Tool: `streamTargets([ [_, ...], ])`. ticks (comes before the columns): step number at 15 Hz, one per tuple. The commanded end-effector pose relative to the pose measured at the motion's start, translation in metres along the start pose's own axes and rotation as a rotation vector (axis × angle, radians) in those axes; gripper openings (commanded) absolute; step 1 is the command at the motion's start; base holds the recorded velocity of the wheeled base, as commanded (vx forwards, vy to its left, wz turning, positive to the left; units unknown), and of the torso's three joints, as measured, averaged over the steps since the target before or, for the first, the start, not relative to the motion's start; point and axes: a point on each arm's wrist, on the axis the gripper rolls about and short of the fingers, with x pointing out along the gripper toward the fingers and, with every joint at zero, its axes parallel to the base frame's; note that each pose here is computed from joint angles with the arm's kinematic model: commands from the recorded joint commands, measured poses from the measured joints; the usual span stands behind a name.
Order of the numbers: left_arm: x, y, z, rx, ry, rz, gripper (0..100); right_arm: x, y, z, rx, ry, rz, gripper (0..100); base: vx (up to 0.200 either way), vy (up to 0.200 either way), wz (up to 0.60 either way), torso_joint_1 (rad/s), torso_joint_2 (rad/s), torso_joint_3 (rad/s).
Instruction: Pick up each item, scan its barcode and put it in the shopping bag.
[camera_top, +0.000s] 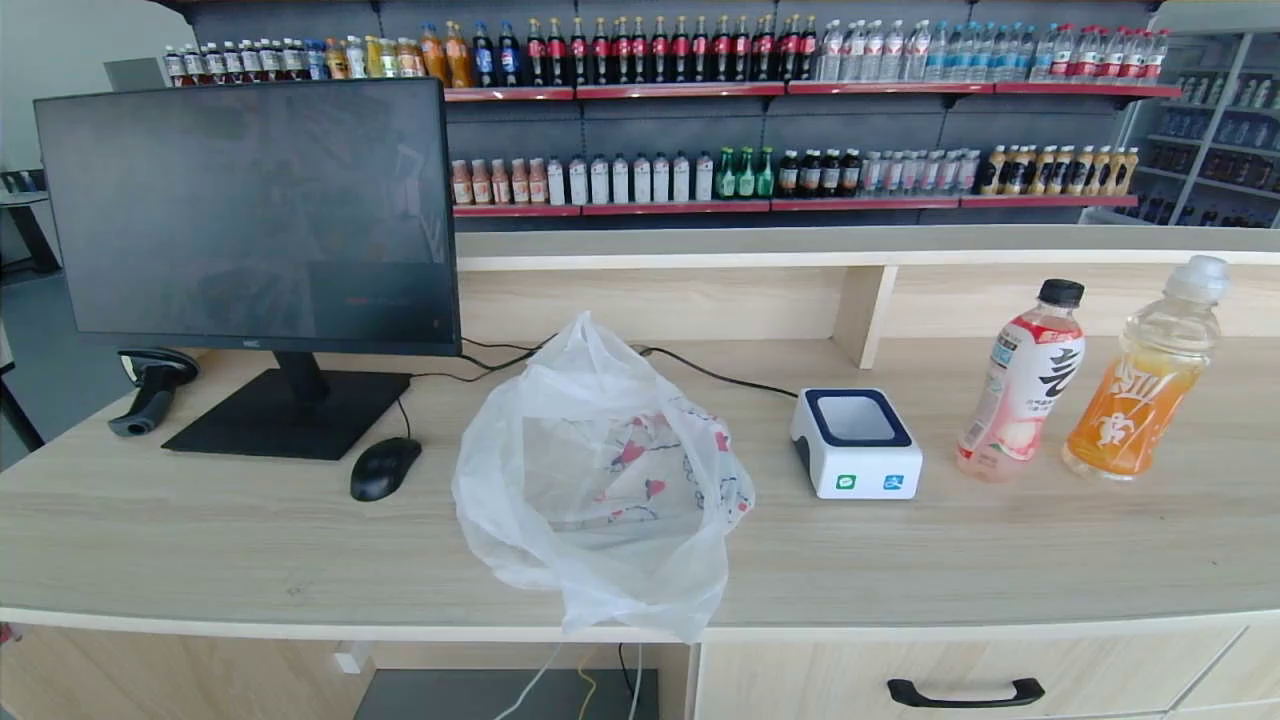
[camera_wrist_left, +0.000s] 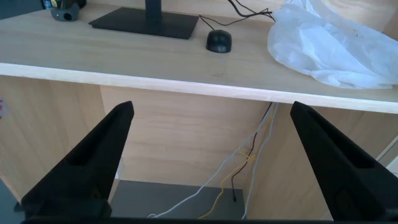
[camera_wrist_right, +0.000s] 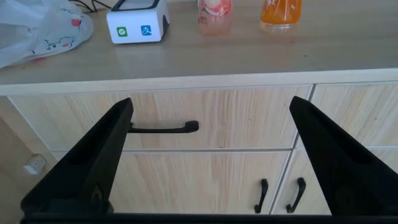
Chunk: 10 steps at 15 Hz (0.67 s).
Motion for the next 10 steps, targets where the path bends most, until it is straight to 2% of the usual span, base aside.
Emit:
streamTargets([
  [1, 0.0, 0.0, 0.0, 0.001, 0.0, -0.001, 100, 0.0, 0.0, 0.0, 0.005, 0.0, -0.001, 100, 0.0, 0.0, 0.0, 0.0, 0.0, 0.0],
  [7, 0.0, 0.0, 0.0, 0.001, 0.0, -0.002, 100, 0.0, 0.0, 0.001, -0.032, -0.007, 0.021, 100, 0.0, 0.0, 0.0, 0.0, 0.0, 0.0],
  [9, 0.0, 0.0, 0.0, 0.001, 0.0, -0.002, 100, -0.005, 0.002, 0.029, -0.054, -0.072, 0.062, 100, 0.0, 0.0, 0.0, 0.0, 0.0, 0.0],
  [10, 0.0, 0.0, 0.0, 0.001, 0.0, -0.002, 100, 0.0, 0.002, 0.048, -0.055, -0.049, 0.07, 100, 0.0, 0.0, 0.0, 0.0, 0.0, 0.0],
])
